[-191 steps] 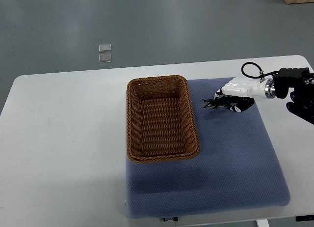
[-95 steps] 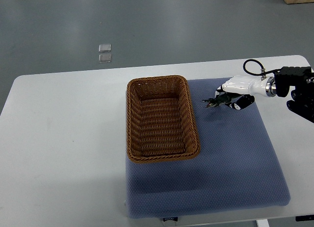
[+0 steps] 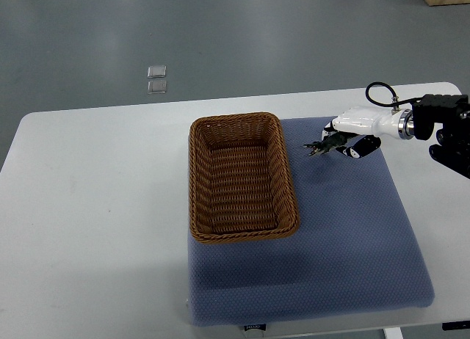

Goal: Place crocodile in brown basket with right hand
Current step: 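Lift the crocodile off the pad with the right hand, then carry the crocodile over the wicker basket and lower it inside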

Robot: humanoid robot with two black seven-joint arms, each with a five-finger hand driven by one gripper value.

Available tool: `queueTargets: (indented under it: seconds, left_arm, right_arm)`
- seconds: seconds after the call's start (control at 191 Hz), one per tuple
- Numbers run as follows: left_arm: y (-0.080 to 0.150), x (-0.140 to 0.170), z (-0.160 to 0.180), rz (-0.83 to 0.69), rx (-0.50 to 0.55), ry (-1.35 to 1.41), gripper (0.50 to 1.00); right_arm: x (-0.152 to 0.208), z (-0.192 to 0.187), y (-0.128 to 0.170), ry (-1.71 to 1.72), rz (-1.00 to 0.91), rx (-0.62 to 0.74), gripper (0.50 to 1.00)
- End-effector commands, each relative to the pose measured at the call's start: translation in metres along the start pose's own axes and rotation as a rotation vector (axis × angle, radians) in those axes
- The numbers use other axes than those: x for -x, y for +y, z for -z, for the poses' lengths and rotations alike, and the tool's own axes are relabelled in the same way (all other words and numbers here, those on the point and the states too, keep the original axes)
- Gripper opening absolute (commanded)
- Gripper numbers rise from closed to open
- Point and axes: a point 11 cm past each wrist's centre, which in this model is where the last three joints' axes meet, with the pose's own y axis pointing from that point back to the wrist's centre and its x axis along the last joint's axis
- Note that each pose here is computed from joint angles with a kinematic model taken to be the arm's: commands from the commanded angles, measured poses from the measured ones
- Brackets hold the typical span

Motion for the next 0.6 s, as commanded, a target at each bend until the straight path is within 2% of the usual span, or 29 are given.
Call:
queueTargets:
  seconds: [0.0, 0.393, 0.592]
  left_arm:
    - [0.0, 0.0, 0.0, 0.0, -0.001, 0.0, 1.0]
    - [0.0, 0.0, 0.0, 0.0, -0.001, 0.0, 1.0]
    - [0.0, 0.0, 0.0, 0.0, -0.001, 0.0, 1.0]
  right_arm:
    - [-0.01, 0.0, 0.0, 0.008, -0.005, 0.0, 0.5]
    - [-0.068, 0.005, 0.001, 0.049, -0.036, -0.005, 0.5]
    - [-0.101, 0.043, -0.023, 0.091, -0.046, -0.087, 0.5]
